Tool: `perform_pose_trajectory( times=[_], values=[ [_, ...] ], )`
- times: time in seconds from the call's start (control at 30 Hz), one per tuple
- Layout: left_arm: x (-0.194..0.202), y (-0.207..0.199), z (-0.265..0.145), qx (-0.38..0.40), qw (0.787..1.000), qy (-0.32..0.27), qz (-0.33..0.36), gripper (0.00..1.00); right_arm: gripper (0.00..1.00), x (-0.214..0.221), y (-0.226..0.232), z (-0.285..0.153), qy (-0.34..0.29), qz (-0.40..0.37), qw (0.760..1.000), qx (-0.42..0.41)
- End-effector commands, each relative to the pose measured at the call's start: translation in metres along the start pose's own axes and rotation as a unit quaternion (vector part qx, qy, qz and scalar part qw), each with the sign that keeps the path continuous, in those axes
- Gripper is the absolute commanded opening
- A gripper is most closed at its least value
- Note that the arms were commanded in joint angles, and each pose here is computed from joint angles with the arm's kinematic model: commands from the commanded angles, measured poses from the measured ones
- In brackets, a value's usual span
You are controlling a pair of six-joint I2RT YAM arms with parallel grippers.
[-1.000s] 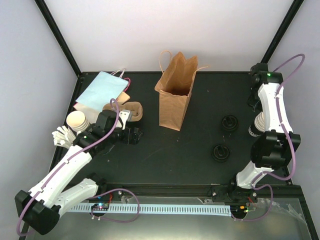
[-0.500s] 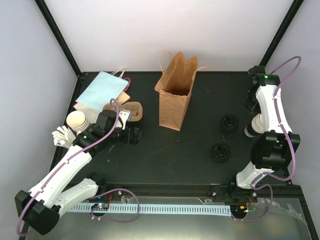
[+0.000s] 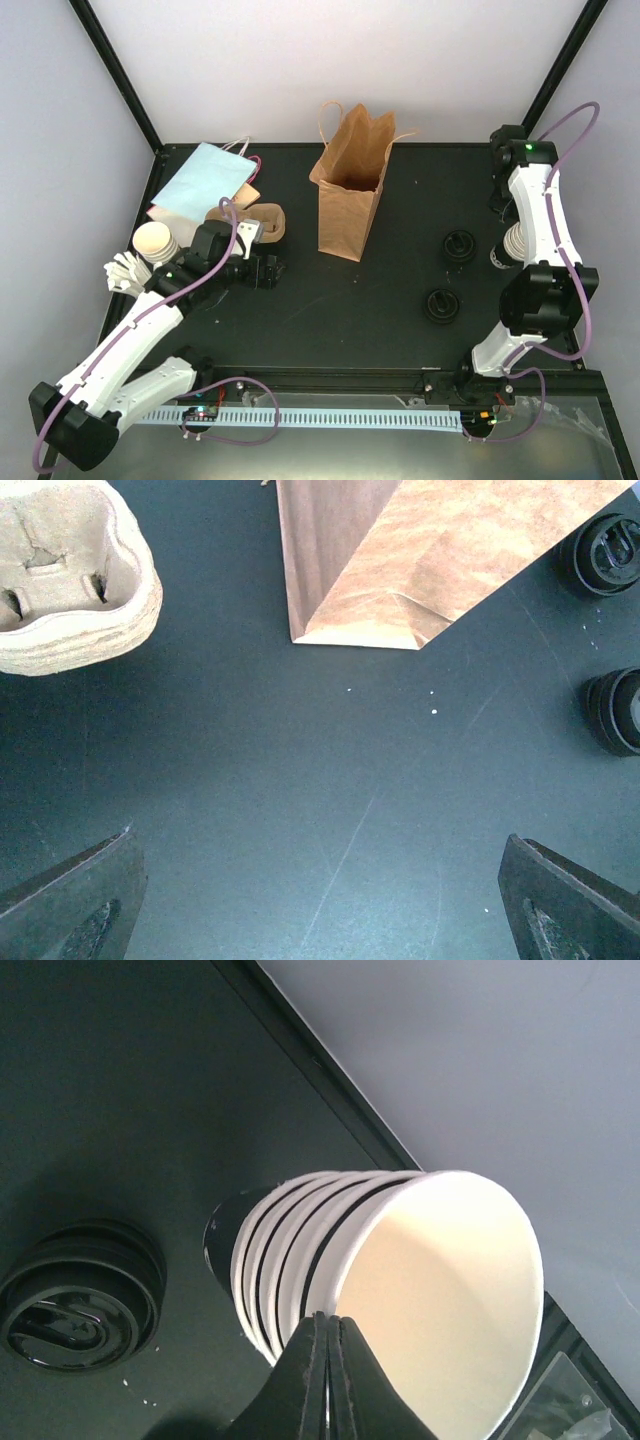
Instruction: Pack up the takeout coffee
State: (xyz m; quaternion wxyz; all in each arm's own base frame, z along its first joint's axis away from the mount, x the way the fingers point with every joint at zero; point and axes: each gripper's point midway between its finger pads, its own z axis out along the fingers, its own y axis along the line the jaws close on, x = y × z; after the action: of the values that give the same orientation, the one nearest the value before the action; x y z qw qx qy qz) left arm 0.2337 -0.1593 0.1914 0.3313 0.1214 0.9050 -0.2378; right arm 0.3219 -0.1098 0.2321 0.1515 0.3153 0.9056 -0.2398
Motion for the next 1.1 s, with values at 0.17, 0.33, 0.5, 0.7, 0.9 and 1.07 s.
perform_pose_trajectory(
  times=[0.17,0.33,0.5,0.7,0.9,1.07],
  values=[
    [-0.001,0.002,-0.005,-0.004,1.000,-0.007,-0.004,0.99,0.01,0.001,-0.002,-0.012,0.009,0.004,1.000,-0.003],
    [0.000,0.001,-0.004,-0.002,1.000,-0.005,-0.003,0.99,0.01,-0.001,-0.005,-0.014,-0.001,0.003,1.000,0.010],
    [0.000,0.002,-0.004,-0.004,1.000,-0.005,-0.003,0.99,0.01,0.003,0.000,-0.009,0.010,-0.007,1.000,0.009],
    [0.000,0.003,-0.005,-0.007,1.000,-0.007,-0.004,0.99,0.01,0.001,0.006,-0.010,0.012,-0.011,1.000,-0.001],
    [0.000,0.002,-0.004,-0.006,1.000,-0.006,-0.004,0.99,0.01,0.001,0.006,-0.002,0.017,-0.011,1.000,0.013],
    [0.000,0.001,-0.004,-0.002,1.000,-0.006,-0.003,0.99,0.01,0.003,0.001,0.000,0.019,0.001,1.000,0.009]
  ],
)
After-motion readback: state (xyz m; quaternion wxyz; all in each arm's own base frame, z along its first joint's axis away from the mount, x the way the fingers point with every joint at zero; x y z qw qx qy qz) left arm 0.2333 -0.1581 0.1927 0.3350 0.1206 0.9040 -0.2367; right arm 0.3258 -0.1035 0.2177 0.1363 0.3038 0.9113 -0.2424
